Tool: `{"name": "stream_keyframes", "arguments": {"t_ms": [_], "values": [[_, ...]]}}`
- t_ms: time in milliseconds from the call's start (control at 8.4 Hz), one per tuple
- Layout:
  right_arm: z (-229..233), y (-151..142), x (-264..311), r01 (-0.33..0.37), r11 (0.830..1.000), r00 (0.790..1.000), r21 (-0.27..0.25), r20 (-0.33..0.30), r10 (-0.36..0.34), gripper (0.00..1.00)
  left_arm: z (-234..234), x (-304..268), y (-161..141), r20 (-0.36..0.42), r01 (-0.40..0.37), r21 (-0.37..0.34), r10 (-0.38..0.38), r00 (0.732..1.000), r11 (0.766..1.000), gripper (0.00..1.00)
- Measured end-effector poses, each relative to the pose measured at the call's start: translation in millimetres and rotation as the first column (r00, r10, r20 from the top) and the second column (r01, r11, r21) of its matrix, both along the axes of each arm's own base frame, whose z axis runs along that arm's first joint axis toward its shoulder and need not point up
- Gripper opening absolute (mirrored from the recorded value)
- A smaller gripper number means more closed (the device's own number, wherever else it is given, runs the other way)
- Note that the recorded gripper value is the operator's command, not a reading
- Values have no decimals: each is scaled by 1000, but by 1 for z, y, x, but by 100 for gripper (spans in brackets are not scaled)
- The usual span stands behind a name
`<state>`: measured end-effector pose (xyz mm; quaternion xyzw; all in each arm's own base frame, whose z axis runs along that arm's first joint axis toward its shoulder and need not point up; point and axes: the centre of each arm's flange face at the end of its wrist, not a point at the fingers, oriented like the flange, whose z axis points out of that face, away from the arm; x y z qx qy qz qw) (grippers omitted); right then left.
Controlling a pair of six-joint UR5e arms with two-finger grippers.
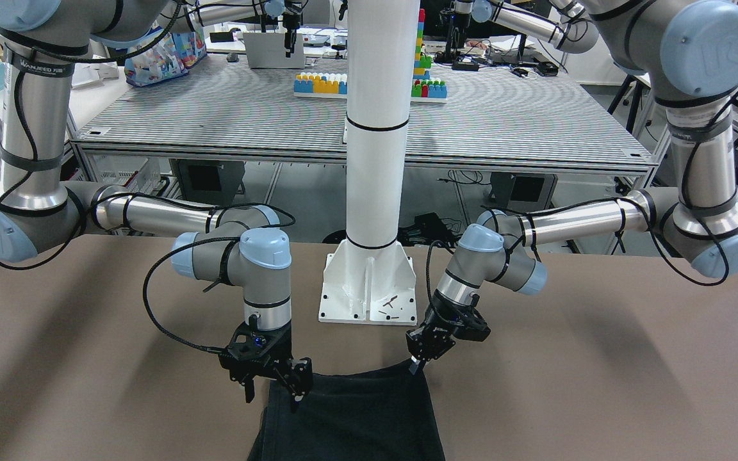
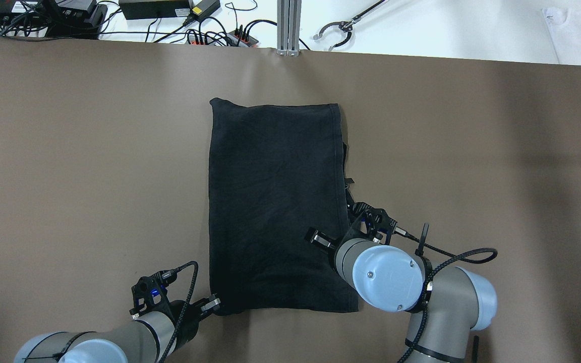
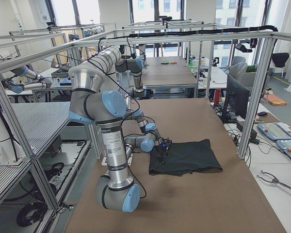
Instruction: Fold clothes
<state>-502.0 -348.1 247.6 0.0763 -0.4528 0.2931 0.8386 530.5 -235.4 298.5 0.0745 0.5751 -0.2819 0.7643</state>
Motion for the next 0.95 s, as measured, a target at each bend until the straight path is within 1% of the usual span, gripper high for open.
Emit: {"name": "stream_keyframes", "arguments": {"t_ms": [119, 238, 357, 595, 952], "values": [[8, 2, -15, -61, 998, 996, -34, 60, 63, 92, 0, 0, 0, 1, 0, 0, 0, 1000, 1000, 0], [19, 2, -27, -93, 994, 991, -54, 93, 97, 92, 1, 0, 0, 2, 0, 0, 0, 1000, 1000, 0], [29, 4, -35, -103, 993, 989, -66, 103, 109, 92, 1, 0, 0, 2, 1, 0, -1, 1000, 1000, 0], [34, 8, -40, -104, 992, 987, -71, 112, 112, 92, 1, 1, 0, 2, 1, 0, -1, 1000, 1000, 0], [40, 8, -39, -97, 993, 989, -71, 103, 104, 93, 1, 5, 0, 5, -1, 0, 1, 1000, 1000, 0]]}}
